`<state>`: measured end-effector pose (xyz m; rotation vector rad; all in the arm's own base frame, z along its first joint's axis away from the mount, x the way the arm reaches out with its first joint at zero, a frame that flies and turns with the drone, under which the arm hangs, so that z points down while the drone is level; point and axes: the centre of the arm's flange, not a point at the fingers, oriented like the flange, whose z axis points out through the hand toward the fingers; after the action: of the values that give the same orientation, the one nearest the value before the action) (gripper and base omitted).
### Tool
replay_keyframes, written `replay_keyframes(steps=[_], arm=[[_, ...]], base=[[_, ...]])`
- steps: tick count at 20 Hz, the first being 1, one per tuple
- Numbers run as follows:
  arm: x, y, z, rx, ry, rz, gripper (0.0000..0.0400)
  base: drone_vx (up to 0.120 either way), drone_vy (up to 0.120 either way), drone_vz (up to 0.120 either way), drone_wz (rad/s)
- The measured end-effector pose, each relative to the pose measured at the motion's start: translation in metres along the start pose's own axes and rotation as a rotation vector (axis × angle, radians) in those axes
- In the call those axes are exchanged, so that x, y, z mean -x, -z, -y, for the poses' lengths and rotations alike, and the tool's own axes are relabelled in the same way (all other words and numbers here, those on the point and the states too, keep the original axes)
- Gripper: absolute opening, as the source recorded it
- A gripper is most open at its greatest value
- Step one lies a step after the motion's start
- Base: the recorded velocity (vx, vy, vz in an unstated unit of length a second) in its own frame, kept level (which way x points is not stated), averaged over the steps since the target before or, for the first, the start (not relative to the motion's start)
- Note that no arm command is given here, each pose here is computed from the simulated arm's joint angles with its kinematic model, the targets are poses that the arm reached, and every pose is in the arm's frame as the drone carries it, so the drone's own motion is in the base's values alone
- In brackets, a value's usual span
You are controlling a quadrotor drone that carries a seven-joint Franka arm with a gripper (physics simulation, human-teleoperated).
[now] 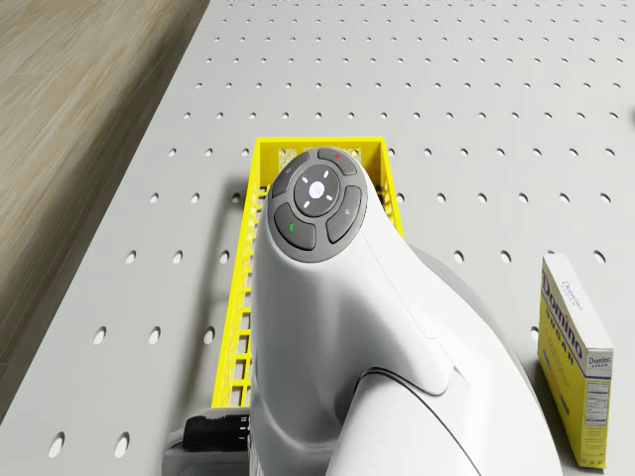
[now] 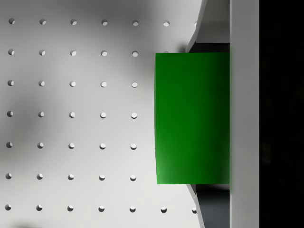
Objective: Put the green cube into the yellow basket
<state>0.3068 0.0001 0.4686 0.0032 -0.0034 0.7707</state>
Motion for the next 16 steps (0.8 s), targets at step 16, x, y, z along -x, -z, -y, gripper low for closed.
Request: replay_keyframes(steps=[16], arm=[[0.0000,0.0000,0.0000,0.000,0.000,0.000,0.0251]], base=[[0.120,-0.012,-0.055,0.000]])
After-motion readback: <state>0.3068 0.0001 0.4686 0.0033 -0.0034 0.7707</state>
